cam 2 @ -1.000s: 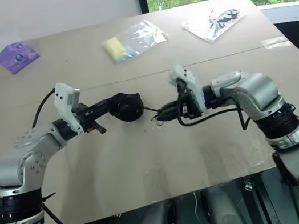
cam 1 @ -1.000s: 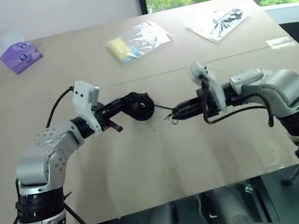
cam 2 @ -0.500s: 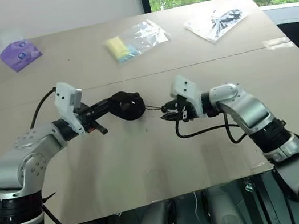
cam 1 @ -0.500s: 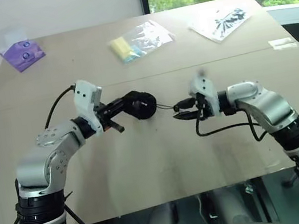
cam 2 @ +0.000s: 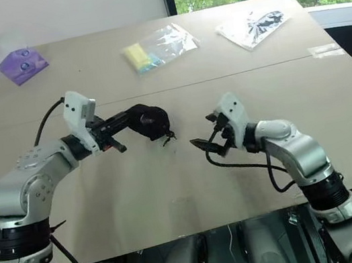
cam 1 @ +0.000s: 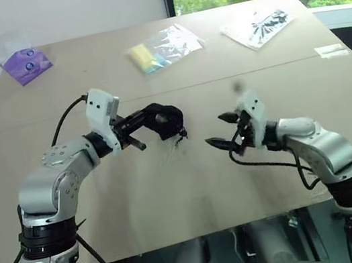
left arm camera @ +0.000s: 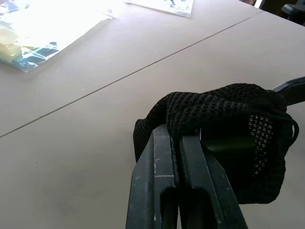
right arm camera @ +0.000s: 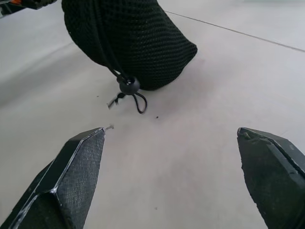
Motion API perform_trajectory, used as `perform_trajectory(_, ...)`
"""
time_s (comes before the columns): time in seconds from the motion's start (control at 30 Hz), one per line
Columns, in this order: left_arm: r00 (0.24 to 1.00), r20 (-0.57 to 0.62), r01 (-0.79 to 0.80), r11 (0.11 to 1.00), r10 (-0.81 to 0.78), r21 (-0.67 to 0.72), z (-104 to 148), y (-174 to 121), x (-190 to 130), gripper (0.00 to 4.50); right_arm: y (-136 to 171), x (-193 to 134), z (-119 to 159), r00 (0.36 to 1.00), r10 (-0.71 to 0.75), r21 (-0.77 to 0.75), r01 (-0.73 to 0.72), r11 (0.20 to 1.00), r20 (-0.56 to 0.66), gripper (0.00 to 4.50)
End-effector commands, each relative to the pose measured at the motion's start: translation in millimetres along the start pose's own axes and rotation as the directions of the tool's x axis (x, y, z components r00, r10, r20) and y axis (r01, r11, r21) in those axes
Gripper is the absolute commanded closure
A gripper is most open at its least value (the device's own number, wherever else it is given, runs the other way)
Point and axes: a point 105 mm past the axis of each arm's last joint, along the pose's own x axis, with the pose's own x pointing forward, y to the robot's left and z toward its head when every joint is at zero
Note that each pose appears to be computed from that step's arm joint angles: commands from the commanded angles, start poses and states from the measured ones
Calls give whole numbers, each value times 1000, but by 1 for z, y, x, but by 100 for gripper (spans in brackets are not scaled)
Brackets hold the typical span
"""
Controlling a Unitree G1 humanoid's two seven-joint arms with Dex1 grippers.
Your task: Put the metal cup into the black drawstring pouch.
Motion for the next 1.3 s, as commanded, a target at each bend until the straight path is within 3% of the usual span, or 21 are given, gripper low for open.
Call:
perform_trajectory(0.03, 1000, 18, 1, 999, -2, 37, 12, 3, -1, 450, 8, 8, 12, 998, 8, 21, -10, 1000, 66, 1)
perform_trajectory(0.27, 1000, 18, 0, 999, -1, 47, 17, 6, 1, 450, 31, 38, 12, 989, 88, 119, -101, 988, 115, 1)
perform_trajectory(0.63, 1000, 22, -10, 999, 9, 51, 19, 6, -1, 450, 31, 81, 3, 985, 108, 227, -137, 964, 137, 1)
perform_trajectory(0.73, 1000, 23, -17, 998, 16, 53, 19, 7, -3, 450, 30, 85, 3, 984, 110, 230, -140, 963, 137, 84)
perform_trajectory(0.83, 1000, 23, -20, 998, 19, 54, 19, 7, -4, 450, 31, 87, 5, 982, 121, 231, -153, 961, 148, 217)
perform_trajectory(0.87, 1000, 23, -21, 998, 19, 54, 19, 7, -4, 450, 31, 87, 6, 981, 120, 231, -154, 961, 154, 282)
perform_trajectory(1.0, 999, 23, -25, 998, 24, 52, 18, 7, -4, 450, 30, 87, 8, 980, 120, 224, -155, 962, 160, 445)
perform_trajectory(1.17, 999, 26, -28, 998, 27, 47, 18, 7, -4, 450, 25, 80, 9, 982, 103, 193, -134, 972, 159, 445)
perform_trajectory(1.3, 999, 35, -25, 999, 24, 42, 20, 5, -2, 450, 2, 56, 7, 995, 17, 34, -21, 999, 99, 445)
